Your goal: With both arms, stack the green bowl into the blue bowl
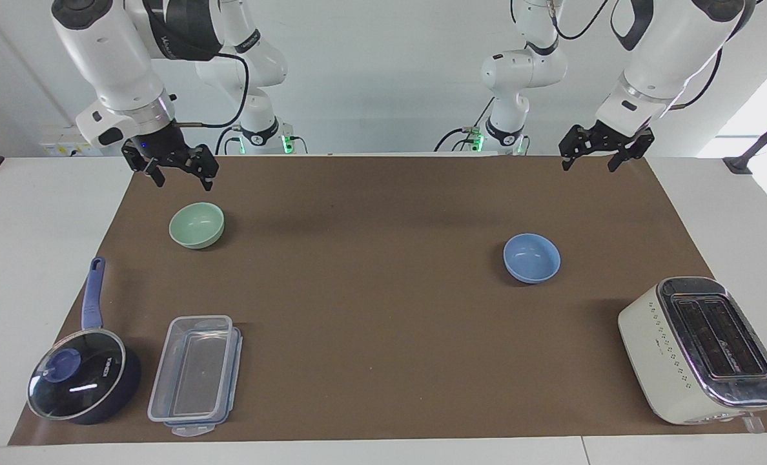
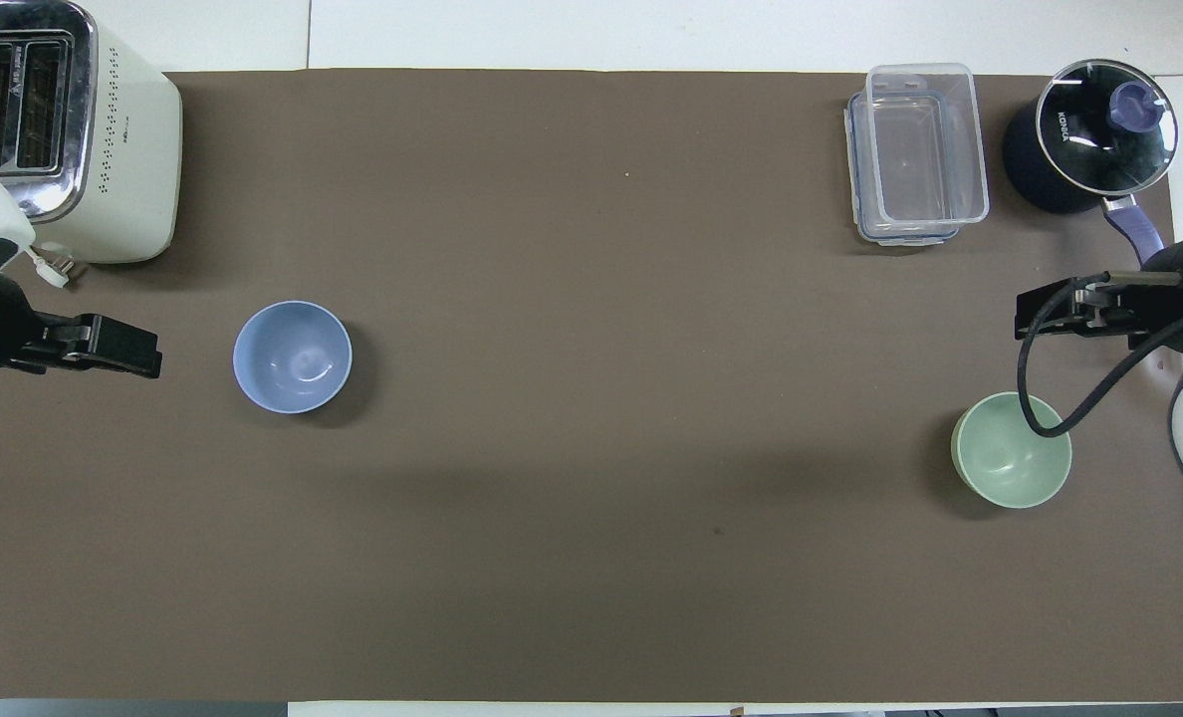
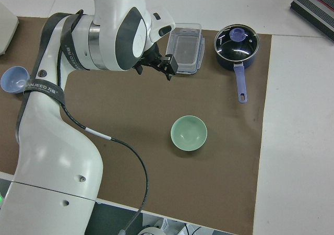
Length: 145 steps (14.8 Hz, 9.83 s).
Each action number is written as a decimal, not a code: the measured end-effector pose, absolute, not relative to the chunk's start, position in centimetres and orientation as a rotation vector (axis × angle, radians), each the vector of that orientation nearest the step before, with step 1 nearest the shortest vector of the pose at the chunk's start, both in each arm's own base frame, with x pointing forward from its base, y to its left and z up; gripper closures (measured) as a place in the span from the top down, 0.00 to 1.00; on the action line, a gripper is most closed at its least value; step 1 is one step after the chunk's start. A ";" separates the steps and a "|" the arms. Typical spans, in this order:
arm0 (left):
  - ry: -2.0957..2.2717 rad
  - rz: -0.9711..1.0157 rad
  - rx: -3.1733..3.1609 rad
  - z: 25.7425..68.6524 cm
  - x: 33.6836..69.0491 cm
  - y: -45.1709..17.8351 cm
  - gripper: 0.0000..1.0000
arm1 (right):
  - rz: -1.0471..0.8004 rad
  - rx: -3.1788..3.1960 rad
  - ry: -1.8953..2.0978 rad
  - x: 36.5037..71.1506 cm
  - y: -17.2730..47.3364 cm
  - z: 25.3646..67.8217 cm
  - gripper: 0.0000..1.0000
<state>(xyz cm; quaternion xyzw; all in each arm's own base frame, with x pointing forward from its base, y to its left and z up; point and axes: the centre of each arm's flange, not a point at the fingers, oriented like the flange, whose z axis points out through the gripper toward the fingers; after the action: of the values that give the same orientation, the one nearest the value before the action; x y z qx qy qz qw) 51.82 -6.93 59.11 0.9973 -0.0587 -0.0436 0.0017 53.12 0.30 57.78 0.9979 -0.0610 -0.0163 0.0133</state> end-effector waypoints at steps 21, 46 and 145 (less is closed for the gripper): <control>-0.152 -0.044 3.104 34.3 54.1 -6.0 0.83 | -0.017 3.126 0.033 43.8 -13.9 40.5 1.00; 0.220 -0.197 3.053 42.0 50.0 -32.9 0.04 | -0.124 3.151 -0.079 43.3 -15.8 32.4 0.05; -0.282 -0.152 3.134 61.1 53.0 -7.0 1.00 | 0.096 3.171 -0.356 52.1 -0.1 52.2 1.00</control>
<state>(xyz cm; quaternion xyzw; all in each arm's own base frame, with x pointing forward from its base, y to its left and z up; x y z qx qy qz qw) 52.97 -7.03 61.11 0.9948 -0.0894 -0.0482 -0.0041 52.09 -0.07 52.23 0.9930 -0.1114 0.0301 -0.0251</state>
